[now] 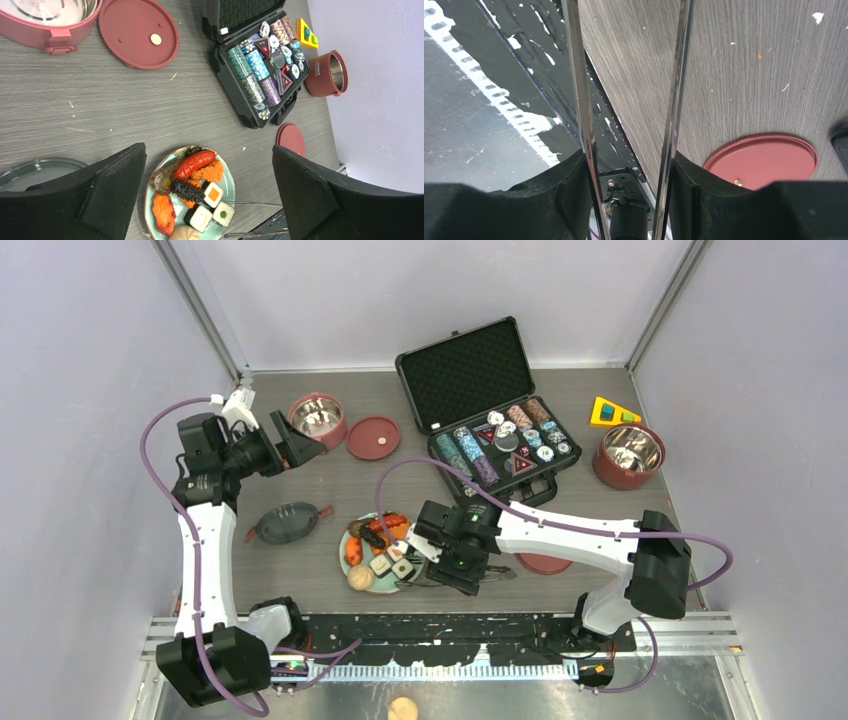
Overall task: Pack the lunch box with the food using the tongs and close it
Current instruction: Pick up the fake food from the plate, then place the fake food in the packing box.
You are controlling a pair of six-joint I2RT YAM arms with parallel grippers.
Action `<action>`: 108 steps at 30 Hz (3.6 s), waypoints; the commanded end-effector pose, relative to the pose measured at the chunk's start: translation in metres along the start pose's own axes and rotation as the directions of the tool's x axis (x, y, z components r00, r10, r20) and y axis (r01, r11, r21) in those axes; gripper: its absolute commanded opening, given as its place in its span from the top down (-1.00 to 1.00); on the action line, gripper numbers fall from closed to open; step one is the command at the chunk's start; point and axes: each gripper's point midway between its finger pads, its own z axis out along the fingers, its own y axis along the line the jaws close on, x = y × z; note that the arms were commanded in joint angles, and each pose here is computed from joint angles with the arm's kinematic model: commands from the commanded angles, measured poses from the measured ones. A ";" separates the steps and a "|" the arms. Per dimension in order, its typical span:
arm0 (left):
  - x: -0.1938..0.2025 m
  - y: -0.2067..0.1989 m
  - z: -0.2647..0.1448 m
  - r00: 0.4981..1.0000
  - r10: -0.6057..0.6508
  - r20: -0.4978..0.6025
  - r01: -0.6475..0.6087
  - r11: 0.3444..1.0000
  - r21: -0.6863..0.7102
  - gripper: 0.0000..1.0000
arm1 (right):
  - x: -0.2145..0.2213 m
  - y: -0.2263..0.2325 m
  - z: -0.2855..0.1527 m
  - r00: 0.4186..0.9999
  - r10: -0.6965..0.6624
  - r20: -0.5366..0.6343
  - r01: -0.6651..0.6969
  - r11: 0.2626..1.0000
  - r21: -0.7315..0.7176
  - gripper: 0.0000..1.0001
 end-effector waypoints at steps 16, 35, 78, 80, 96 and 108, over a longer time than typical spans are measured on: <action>-0.009 -0.007 -0.005 0.999 0.026 0.047 -0.027 0.999 0.028 -0.99 | -0.021 0.018 -0.020 0.998 0.020 0.056 -0.017 0.999 -0.050 -0.03; -0.009 -0.006 -0.004 0.999 0.016 0.050 -0.017 0.999 0.029 -0.97 | -0.019 0.014 -0.013 0.999 0.028 0.023 -0.027 0.999 -0.031 0.06; -0.023 0.004 -0.005 0.991 -0.100 0.092 0.098 0.995 0.030 -0.96 | -0.086 -0.080 -0.130 0.896 0.097 0.432 -0.133 0.990 0.053 0.99; -0.025 0.008 -0.006 0.988 -0.111 0.105 0.109 0.994 0.022 -0.96 | -0.101 -0.096 -0.134 0.880 0.102 0.465 -0.150 0.986 0.068 0.99; -0.035 0.025 -0.018 0.974 -0.143 0.175 0.147 0.989 -0.010 -0.96 | -0.257 -0.186 -0.107 0.763 0.130 0.634 -0.239 0.967 0.089 0.99; -0.041 0.031 -0.026 0.962 -0.165 0.220 0.170 0.985 -0.004 -0.96 | -0.322 -0.230 -0.057 0.703 0.143 0.697 -0.289 0.952 0.097 0.99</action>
